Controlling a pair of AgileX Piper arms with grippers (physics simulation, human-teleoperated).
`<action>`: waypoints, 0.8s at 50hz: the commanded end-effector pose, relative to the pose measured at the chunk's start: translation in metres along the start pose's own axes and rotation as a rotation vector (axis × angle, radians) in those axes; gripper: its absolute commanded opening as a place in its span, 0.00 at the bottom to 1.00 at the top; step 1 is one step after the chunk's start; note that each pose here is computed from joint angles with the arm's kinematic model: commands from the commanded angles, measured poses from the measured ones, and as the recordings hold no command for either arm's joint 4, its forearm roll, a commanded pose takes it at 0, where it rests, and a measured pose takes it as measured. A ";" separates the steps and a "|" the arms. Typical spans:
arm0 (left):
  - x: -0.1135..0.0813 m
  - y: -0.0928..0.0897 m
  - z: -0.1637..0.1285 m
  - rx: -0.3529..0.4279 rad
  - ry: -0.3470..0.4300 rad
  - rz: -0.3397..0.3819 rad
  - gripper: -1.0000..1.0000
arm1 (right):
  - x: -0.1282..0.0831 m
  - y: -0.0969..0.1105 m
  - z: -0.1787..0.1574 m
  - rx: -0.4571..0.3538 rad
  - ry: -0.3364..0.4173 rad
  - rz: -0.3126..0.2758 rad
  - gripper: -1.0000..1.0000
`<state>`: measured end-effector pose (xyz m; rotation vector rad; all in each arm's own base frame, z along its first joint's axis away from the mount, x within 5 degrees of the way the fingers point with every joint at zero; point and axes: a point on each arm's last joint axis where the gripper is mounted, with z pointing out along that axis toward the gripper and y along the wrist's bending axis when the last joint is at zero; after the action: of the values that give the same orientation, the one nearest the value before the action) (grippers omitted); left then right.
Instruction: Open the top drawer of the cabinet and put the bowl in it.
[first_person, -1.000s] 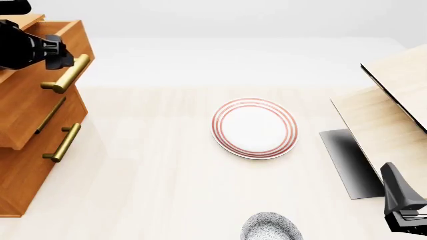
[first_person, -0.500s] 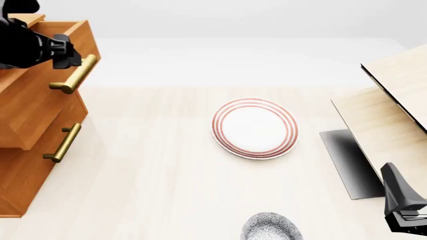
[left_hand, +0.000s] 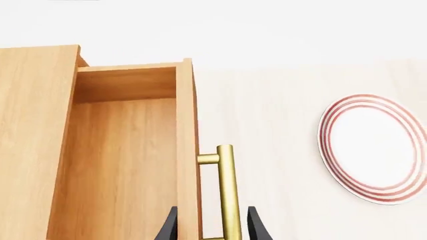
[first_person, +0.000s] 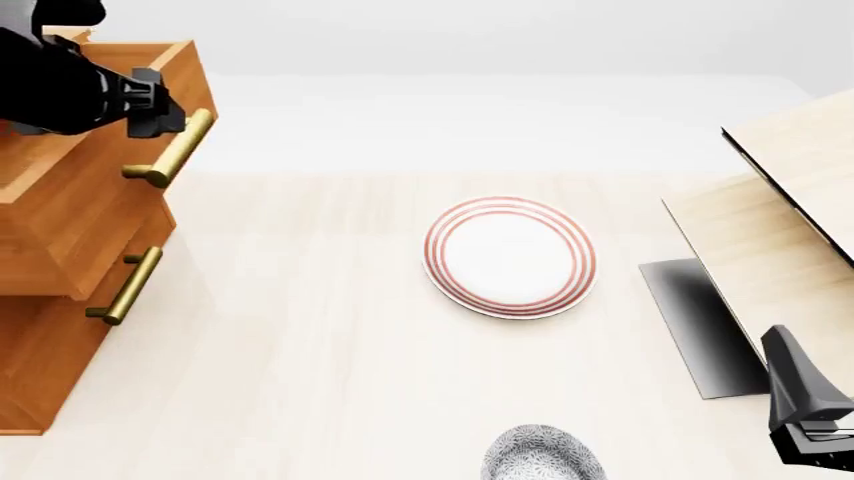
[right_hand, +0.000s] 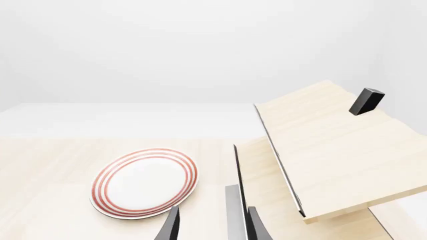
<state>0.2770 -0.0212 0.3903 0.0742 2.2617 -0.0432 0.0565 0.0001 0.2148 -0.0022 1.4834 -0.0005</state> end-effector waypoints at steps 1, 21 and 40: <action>0.000 -0.009 0.005 0.026 0.010 0.026 1.00 | 0.000 0.000 0.000 0.000 0.000 0.000 1.00; -0.004 -0.024 0.011 0.065 0.016 0.073 1.00 | 0.000 0.000 0.000 0.000 0.000 0.000 1.00; -0.003 -0.030 0.010 0.083 0.020 0.097 1.00 | 0.000 0.000 0.000 0.000 0.000 0.000 1.00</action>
<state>0.2843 -0.0465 0.3878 0.1984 2.2695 -0.0754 0.0565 0.0001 0.2148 -0.0021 1.4835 -0.0006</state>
